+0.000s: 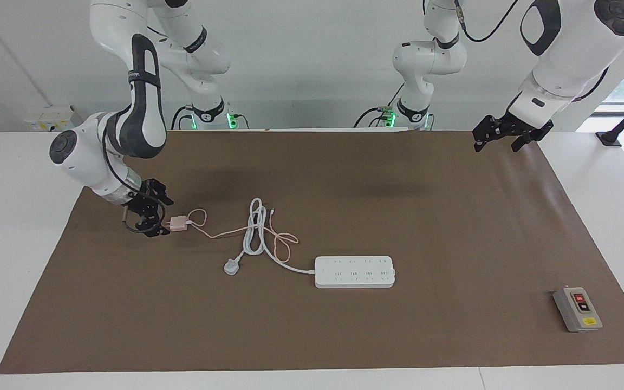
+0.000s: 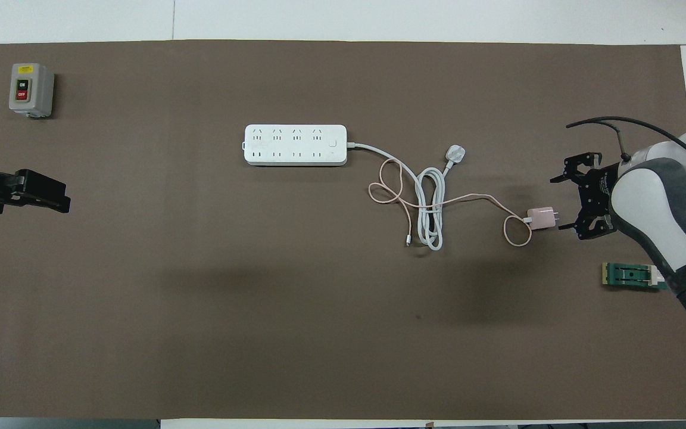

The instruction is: Plug charger into power strip

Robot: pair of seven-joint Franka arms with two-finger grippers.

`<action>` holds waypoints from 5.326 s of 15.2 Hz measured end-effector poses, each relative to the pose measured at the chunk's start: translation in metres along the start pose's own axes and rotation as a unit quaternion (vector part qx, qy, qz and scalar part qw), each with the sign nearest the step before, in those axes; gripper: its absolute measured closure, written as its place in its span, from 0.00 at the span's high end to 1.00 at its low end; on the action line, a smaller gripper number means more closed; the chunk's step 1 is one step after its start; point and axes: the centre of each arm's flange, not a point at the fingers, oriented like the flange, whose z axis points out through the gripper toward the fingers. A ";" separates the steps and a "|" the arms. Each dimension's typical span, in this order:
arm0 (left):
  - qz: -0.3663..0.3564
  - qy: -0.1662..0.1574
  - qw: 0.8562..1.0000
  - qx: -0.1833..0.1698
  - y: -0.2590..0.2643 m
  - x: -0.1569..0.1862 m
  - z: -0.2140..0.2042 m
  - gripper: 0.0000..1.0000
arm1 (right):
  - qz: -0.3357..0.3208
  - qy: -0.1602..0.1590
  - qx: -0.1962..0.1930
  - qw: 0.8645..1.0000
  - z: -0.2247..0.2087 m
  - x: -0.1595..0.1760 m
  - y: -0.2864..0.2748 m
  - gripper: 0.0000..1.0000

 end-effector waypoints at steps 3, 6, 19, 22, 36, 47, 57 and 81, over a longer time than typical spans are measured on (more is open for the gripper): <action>0.000 0.000 1.000 0.000 0.000 0.000 0.000 1.00 | -0.005 -0.008 0.002 1.000 0.011 0.009 0.004 1.00; 0.000 0.000 1.000 0.000 0.000 0.000 0.000 1.00 | -0.011 -0.007 0.007 1.000 0.022 0.016 0.008 1.00; 0.000 0.000 1.000 0.000 0.000 0.000 0.000 1.00 | -0.024 -0.018 0.007 1.000 0.051 0.027 0.013 1.00; 0.000 0.000 1.000 0.000 0.000 0.000 0.000 1.00 | -0.030 -0.016 0.008 0.999 0.054 0.028 0.015 1.00; 0.000 0.000 1.000 0.000 0.000 0.000 0.000 1.00 | -0.024 -0.048 0.018 0.998 0.060 0.028 0.021 0.53; 0.000 0.000 1.000 0.000 0.000 0.000 0.000 1.00 | -0.032 -0.050 0.019 0.998 0.058 0.033 0.022 0.47; 0.000 0.000 1.000 0.000 0.000 0.000 0.000 1.00 | 0.014 -0.069 0.081 0.994 -0.026 -0.055 -0.029 0.47; 0.007 0.015 0.990 -0.139 0.013 0.006 0.002 1.00 | 0.003 -0.118 0.095 0.988 -0.066 -0.379 -0.056 0.47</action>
